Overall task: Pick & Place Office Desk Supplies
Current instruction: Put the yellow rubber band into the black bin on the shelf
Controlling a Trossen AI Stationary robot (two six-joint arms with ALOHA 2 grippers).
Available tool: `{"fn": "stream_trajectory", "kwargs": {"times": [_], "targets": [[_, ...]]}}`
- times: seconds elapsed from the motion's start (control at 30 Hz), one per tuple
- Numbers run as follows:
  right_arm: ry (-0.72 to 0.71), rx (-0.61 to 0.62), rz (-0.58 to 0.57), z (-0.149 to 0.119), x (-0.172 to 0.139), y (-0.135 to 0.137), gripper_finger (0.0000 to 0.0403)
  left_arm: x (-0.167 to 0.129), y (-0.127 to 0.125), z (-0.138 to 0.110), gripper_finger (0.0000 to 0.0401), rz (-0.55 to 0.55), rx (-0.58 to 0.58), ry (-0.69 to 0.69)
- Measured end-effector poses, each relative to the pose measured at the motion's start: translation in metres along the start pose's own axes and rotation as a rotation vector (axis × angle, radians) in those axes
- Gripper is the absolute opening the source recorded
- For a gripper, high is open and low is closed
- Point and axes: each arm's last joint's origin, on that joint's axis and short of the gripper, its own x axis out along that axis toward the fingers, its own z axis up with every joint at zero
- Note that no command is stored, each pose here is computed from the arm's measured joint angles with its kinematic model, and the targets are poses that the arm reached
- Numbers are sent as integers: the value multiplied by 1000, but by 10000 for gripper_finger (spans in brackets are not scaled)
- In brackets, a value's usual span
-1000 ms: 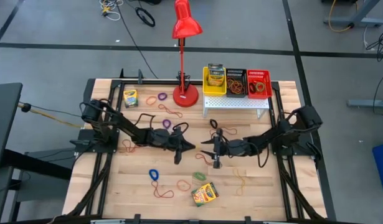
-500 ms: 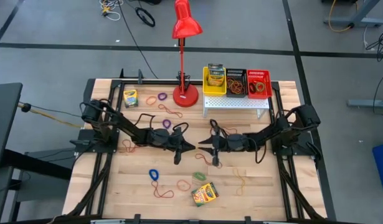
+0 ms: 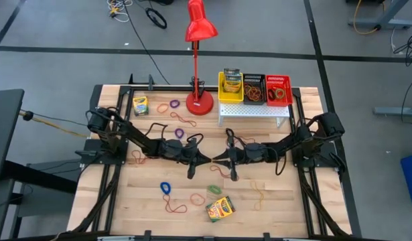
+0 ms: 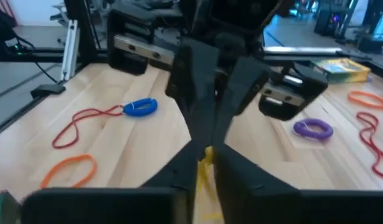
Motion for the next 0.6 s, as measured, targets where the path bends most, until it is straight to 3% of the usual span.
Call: {"fn": "stream_trajectory", "kwargs": {"times": [0.1, 0.2, 0.6], "targets": [[-14, 1, 0, 1, 0, 0, 9, 0, 0, 0, 9, 0, -12, -1], [-23, 2, 0, 2, 0, 0, 13, 0, 0, 0, 24, 7, -18, -5], [-7, -32, -59, 2, -2, 6, 4, -15, 3, 7, 143, 106, 10, 37]]}}
